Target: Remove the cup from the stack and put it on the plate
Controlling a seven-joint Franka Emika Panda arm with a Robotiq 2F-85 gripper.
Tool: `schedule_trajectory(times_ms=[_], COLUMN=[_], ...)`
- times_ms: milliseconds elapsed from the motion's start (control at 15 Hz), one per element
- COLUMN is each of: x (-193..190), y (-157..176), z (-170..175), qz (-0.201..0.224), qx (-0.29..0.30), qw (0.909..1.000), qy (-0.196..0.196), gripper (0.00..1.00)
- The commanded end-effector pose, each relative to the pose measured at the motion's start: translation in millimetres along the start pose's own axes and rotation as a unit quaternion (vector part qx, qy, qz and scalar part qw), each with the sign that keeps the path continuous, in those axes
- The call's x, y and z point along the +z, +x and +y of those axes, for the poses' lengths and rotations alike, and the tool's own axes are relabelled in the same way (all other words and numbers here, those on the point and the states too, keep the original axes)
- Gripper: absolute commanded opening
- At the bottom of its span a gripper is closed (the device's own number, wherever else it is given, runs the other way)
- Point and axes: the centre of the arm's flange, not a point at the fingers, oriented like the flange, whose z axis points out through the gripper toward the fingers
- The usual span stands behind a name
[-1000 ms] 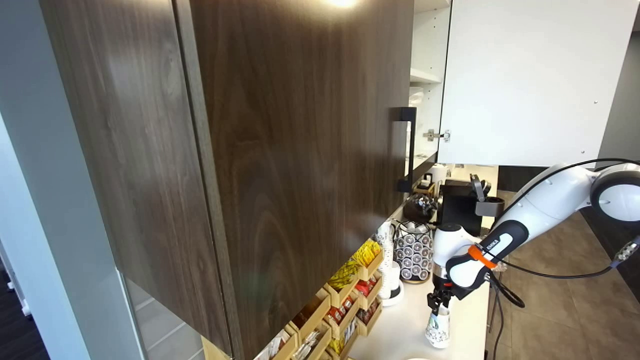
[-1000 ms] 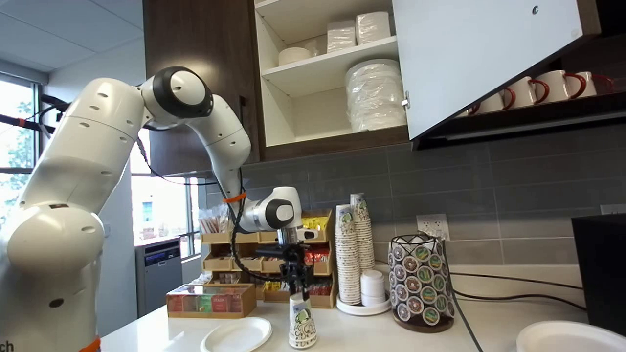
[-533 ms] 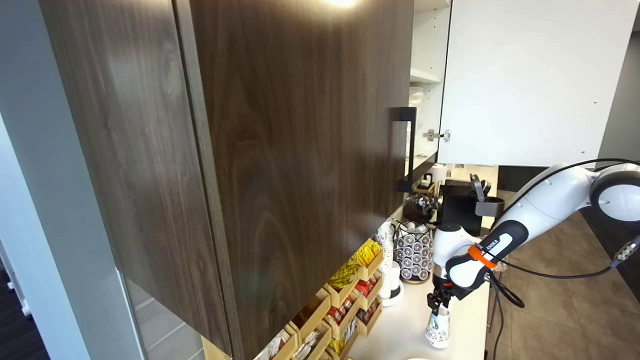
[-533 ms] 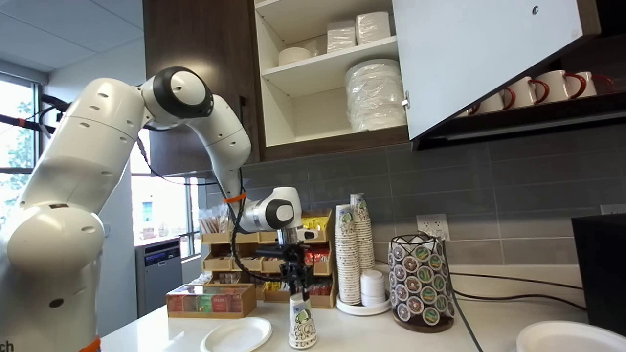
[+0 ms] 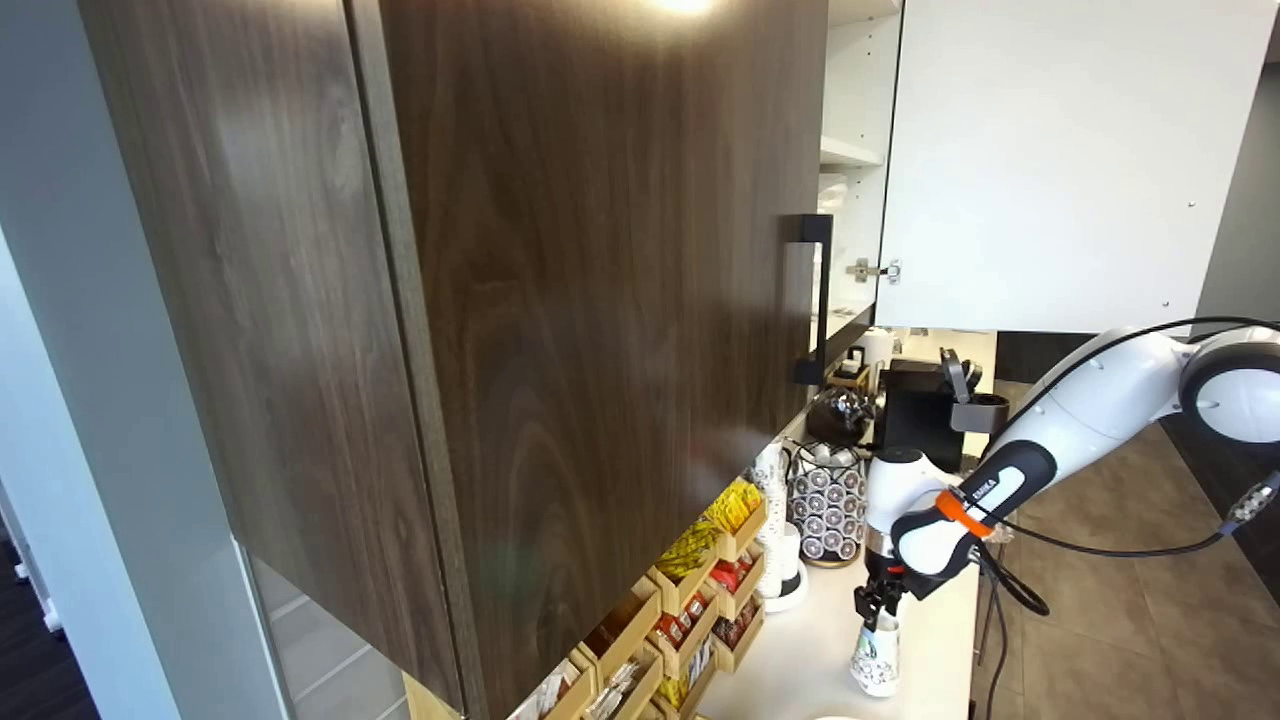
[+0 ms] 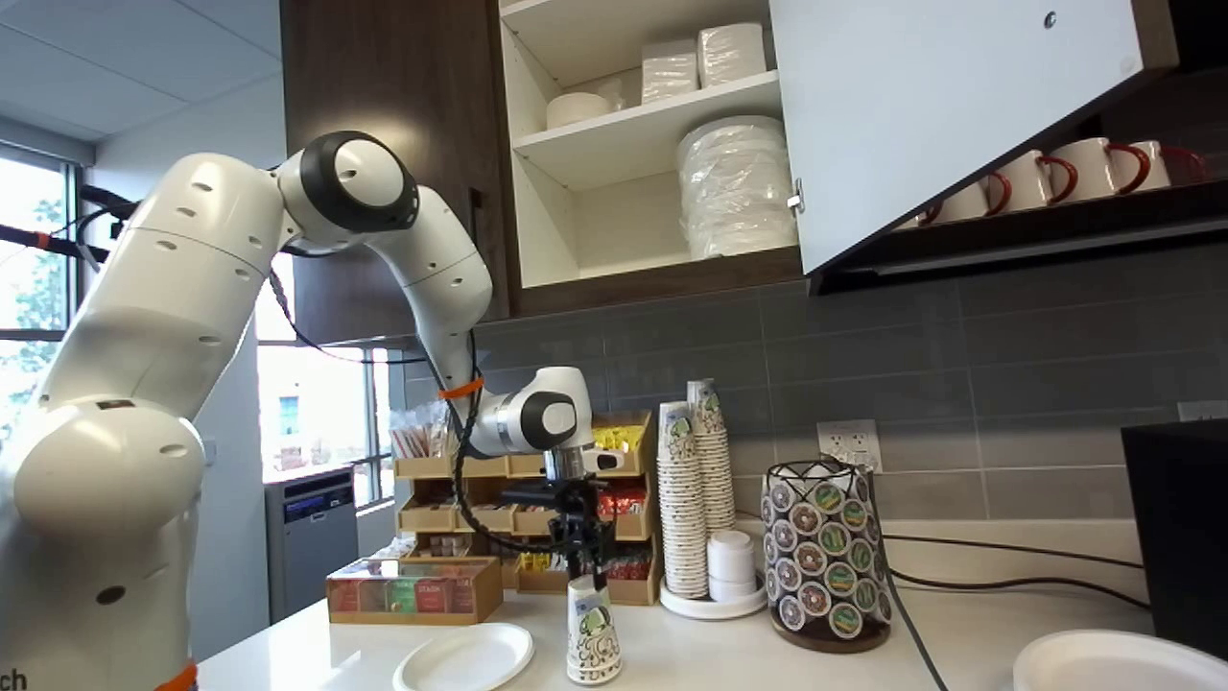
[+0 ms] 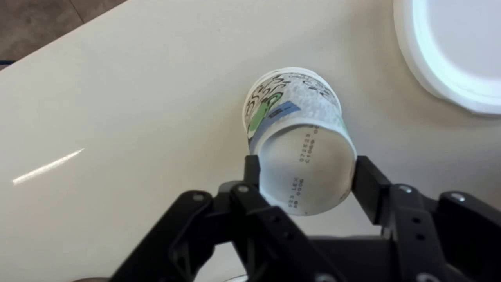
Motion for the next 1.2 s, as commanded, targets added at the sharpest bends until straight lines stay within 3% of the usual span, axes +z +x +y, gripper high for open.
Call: schedule_trajectory(times_ms=[0, 67, 400, 467, 933, 1133], x=[1.6, 1.4, 0.9, 0.7, 0.6, -1.2], y=[3.8, 3.8, 4.1, 4.1, 4.3, 4.5], z=[-0.1, -0.2, -0.3, -0.4, -0.4, 0.0], qz=[-0.012, -0.011, -0.011, -0.011, -0.011, -0.01], qx=[-0.003, -0.003, -0.004, -0.004, -0.006, -0.006], qw=[0.9999, 0.9999, 0.9999, 0.9999, 0.9999, 0.9999], qy=[0.002, 0.002, 0.001, 0.001, 0.001, 0.0], gripper=[0.54, 0.58, 0.58, 0.63, 0.44, 0.44])
